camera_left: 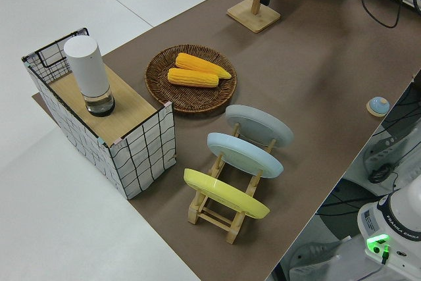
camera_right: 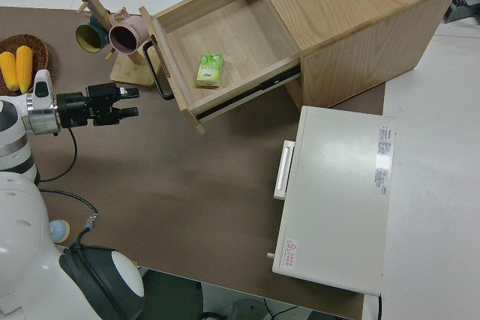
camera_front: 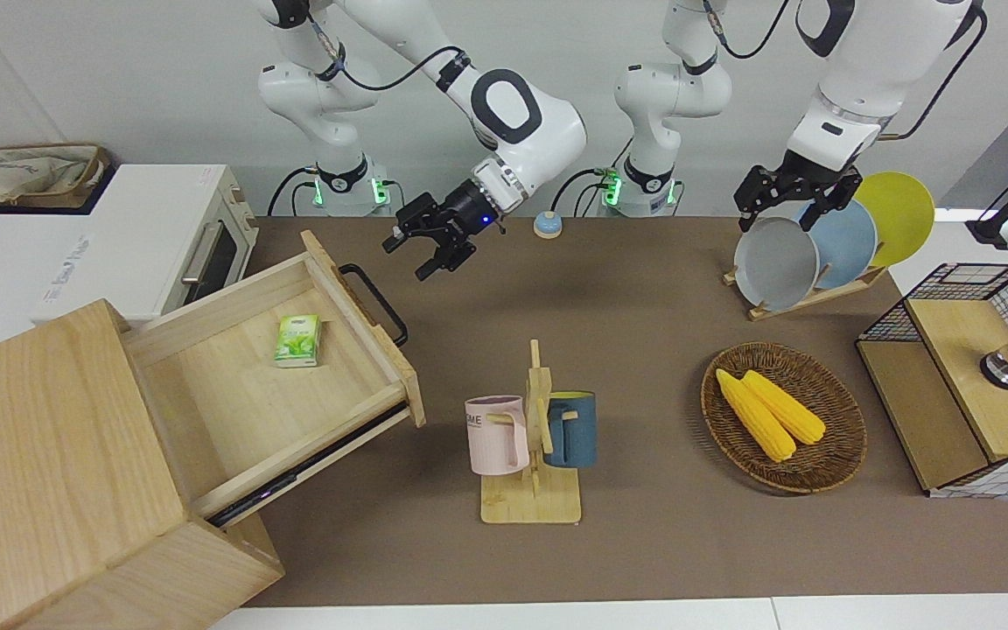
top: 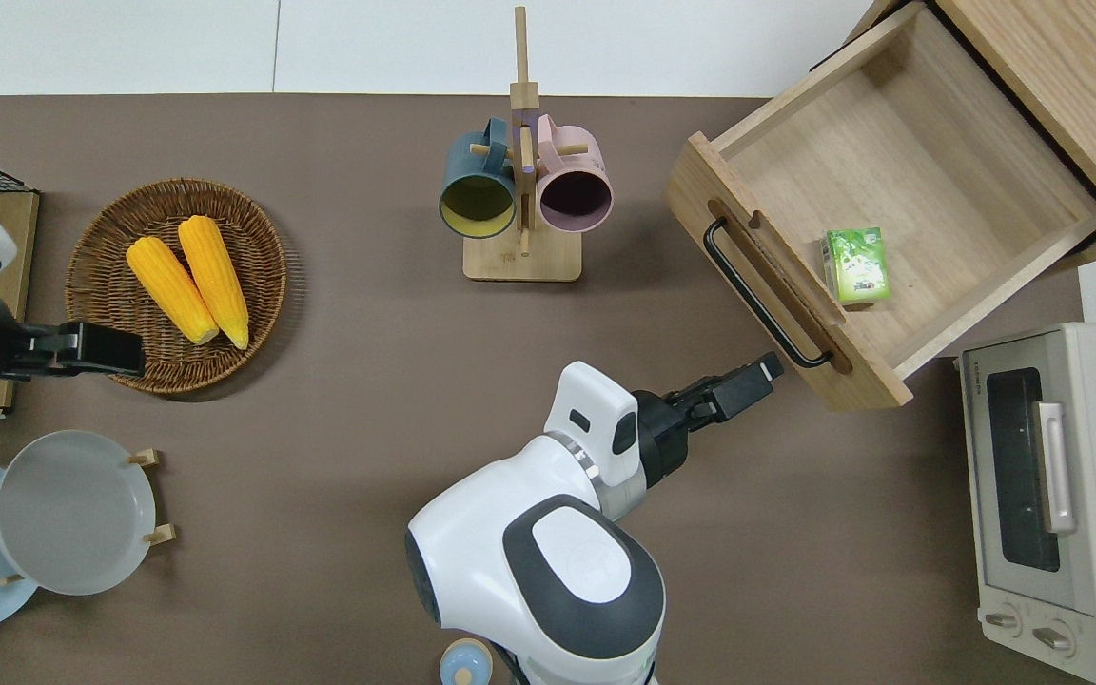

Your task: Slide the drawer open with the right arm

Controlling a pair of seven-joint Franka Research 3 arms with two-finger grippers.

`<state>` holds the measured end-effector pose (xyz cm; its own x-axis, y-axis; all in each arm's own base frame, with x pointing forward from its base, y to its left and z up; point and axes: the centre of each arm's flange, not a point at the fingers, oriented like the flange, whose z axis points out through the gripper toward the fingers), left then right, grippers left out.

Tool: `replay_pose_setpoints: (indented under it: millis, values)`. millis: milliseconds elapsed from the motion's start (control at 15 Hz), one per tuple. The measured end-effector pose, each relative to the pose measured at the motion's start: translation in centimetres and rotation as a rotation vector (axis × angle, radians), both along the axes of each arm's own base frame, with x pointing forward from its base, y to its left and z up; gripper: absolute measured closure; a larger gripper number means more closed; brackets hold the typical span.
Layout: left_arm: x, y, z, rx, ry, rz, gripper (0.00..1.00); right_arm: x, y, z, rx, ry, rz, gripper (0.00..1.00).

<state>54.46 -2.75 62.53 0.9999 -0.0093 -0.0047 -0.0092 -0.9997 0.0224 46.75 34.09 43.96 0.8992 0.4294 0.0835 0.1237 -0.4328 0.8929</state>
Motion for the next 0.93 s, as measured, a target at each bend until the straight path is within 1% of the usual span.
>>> replay_pose_setpoints:
  millis: [133,267,467,533,667,800,933]
  values:
    - [0.0,0.0,0.0,0.000,0.000,0.000,0.00,-1.0,1.1,0.1,0.027,-0.002,0.006,0.01]
    - [0.0,0.0,0.0,0.000,0.000,0.000,0.00,-1.7,1.9,0.2,0.055,0.011,0.005,0.01]
    - [0.0,0.0,0.0,0.000,0.000,0.000,0.00,-1.8,2.2,1.3,0.110,0.027,-0.023,0.01]
    - [0.0,0.0,0.0,0.000,0.000,0.000,0.00,-1.7,2.4,2.4,0.152,0.032,-0.045,0.01]
    - [0.0,0.0,0.0,0.000,0.000,0.000,0.00,-1.0,2.5,5.8,0.268,0.046,-0.097,0.01]
    - [0.0,0.0,0.0,0.000,0.000,0.000,0.00,-0.2,1.5,9.2,0.343,0.056,-0.132,0.01]
    - [0.0,0.0,0.0,0.000,0.000,0.000,0.01,0.4,0.0,11.1,0.404,0.076,-0.180,0.01]
